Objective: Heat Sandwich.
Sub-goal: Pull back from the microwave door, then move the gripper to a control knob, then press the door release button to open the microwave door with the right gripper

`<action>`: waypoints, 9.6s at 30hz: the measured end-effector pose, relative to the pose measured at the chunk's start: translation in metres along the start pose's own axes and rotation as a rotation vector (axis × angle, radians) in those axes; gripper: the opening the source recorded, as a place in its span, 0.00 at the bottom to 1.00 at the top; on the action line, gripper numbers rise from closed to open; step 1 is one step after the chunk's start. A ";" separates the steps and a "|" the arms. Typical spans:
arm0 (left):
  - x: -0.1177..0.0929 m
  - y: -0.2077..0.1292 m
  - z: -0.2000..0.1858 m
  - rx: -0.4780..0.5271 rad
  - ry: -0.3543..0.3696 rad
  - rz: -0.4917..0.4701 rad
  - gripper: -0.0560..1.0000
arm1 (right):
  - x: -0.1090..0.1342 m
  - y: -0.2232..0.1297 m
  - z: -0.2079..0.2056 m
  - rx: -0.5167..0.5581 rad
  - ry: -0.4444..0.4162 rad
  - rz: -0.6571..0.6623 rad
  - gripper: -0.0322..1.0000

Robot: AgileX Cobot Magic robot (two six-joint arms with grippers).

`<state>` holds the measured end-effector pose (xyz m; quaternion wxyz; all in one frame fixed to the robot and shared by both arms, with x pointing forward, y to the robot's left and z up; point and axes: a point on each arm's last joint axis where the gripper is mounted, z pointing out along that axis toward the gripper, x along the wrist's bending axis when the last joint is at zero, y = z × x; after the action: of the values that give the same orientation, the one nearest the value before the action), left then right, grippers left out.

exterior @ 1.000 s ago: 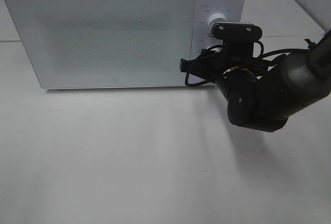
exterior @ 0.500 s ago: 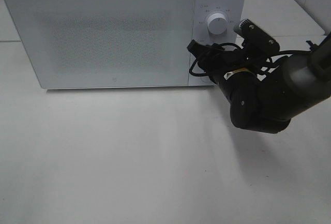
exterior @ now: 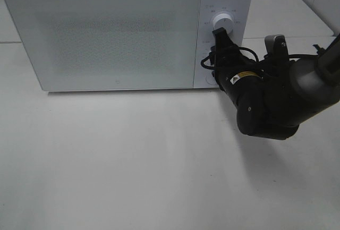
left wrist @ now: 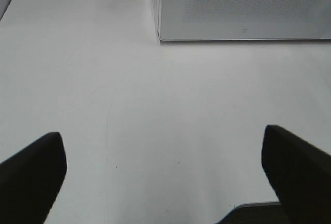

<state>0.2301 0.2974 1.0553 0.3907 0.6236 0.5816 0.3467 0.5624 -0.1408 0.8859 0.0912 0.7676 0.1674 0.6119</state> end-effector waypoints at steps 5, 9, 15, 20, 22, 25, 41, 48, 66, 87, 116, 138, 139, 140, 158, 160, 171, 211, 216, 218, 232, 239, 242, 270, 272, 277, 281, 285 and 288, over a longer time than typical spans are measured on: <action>0.000 0.000 0.000 0.000 0.000 0.000 0.96 | -0.001 0.000 0.000 -0.004 0.010 0.128 0.46; 0.000 0.000 0.000 0.000 0.000 0.000 0.96 | -0.002 -0.001 0.001 -0.008 0.015 0.247 0.47; 0.000 0.000 0.000 0.000 0.000 0.000 0.96 | -0.006 -0.001 0.002 -0.016 0.025 0.373 0.47; 0.000 0.000 0.000 0.000 0.000 0.000 0.96 | -0.006 -0.002 0.003 -0.017 0.030 0.382 0.47; 0.000 0.000 0.000 0.000 0.000 0.000 0.96 | -0.006 -0.002 0.003 -0.017 0.030 0.382 0.47; 0.000 0.000 0.000 0.000 0.000 0.000 0.96 | -0.006 -0.002 0.003 -0.017 0.031 0.383 0.47; 0.000 0.000 0.000 0.000 0.000 0.000 0.96 | -0.006 -0.002 0.003 -0.028 0.028 0.362 0.47; 0.000 0.000 0.000 0.000 0.000 0.000 0.96 | 0.002 0.002 -0.002 -0.033 0.030 0.295 0.64; 0.000 0.000 0.000 0.000 0.000 0.000 0.96 | 0.004 0.016 -0.050 0.149 -0.104 -0.034 0.75; 0.000 0.000 0.000 0.000 0.000 0.000 0.96 | 0.041 0.034 -0.107 0.722 -0.177 -0.883 0.75; 0.000 0.000 0.000 0.000 0.000 0.000 0.96 | 0.111 0.124 -0.231 0.889 -0.303 -1.312 0.75; 0.000 0.000 0.000 0.000 0.000 0.000 0.96 | 0.099 0.184 -0.339 0.547 -0.308 -1.206 0.76; 0.000 0.000 0.000 0.000 0.000 0.000 0.96 | 0.099 0.184 -0.339 0.547 -0.308 -1.206 0.76; 0.000 0.000 0.000 0.000 0.000 0.000 0.96 | 0.098 0.186 -0.344 0.517 -0.318 -1.198 0.76; 0.000 0.000 0.000 0.000 0.000 0.000 0.96 | 0.037 0.167 -0.388 0.221 -0.423 -1.091 0.76; 0.000 0.000 0.000 0.000 0.000 0.000 0.96 | 0.028 0.162 -0.385 0.205 -0.399 -1.088 0.76; 0.000 0.000 0.000 0.000 0.000 0.000 0.96 | 0.022 0.158 -0.370 0.151 -0.316 -1.094 0.76; 0.000 0.000 0.000 -0.001 0.000 0.000 0.96 | 0.073 0.185 -0.301 0.085 -0.242 -1.141 0.77; 0.000 0.000 0.000 -0.001 0.000 0.000 0.96 | 0.080 0.190 -0.276 0.064 -0.218 -1.146 0.77; 0.000 0.000 0.000 -0.001 0.000 0.000 0.96 | 0.084 0.193 -0.261 0.045 -0.198 -1.147 0.77; 0.000 0.000 0.000 -0.001 0.000 0.000 0.96 | 0.081 0.197 -0.195 -0.041 -0.110 -1.211 0.77; 0.000 0.000 0.000 -0.001 0.000 0.000 0.96 | 0.057 0.187 -0.178 -0.083 -0.051 -1.206 0.77; 0.000 0.000 0.000 -0.001 0.000 0.000 0.96 | 0.038 0.180 -0.170 -0.092 -0.051 -1.175 0.77; 0.000 0.000 0.000 -0.001 0.000 0.000 0.96 | 0.006 0.068 -0.125 0.017 0.039 -1.257 0.77; 0.000 0.000 0.000 -0.001 0.000 0.000 0.96 | 0.003 0.060 -0.126 0.031 0.035 -1.259 0.77; 0.000 0.000 0.000 -0.001 0.000 0.000 0.96 | -0.002 0.036 -0.127 0.080 0.037 -1.270 0.77; 0.000 0.000 0.000 -0.001 0.000 0.000 0.96 | -0.003 0.018 -0.127 0.104 0.043 -1.276 0.77; 0.000 0.000 0.000 -0.001 0.000 0.000 0.96 | -0.004 0.002 -0.127 0.113 0.024 -1.266 0.77; 0.000 0.000 0.000 -0.001 0.000 0.000 0.96 | -0.004 -0.002 -0.127 0.108 0.018 -1.257 0.77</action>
<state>0.2299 0.2974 1.0553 0.3910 0.6235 0.5814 0.3470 0.4386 -0.1484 0.9116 0.3929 0.5209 0.6181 0.4385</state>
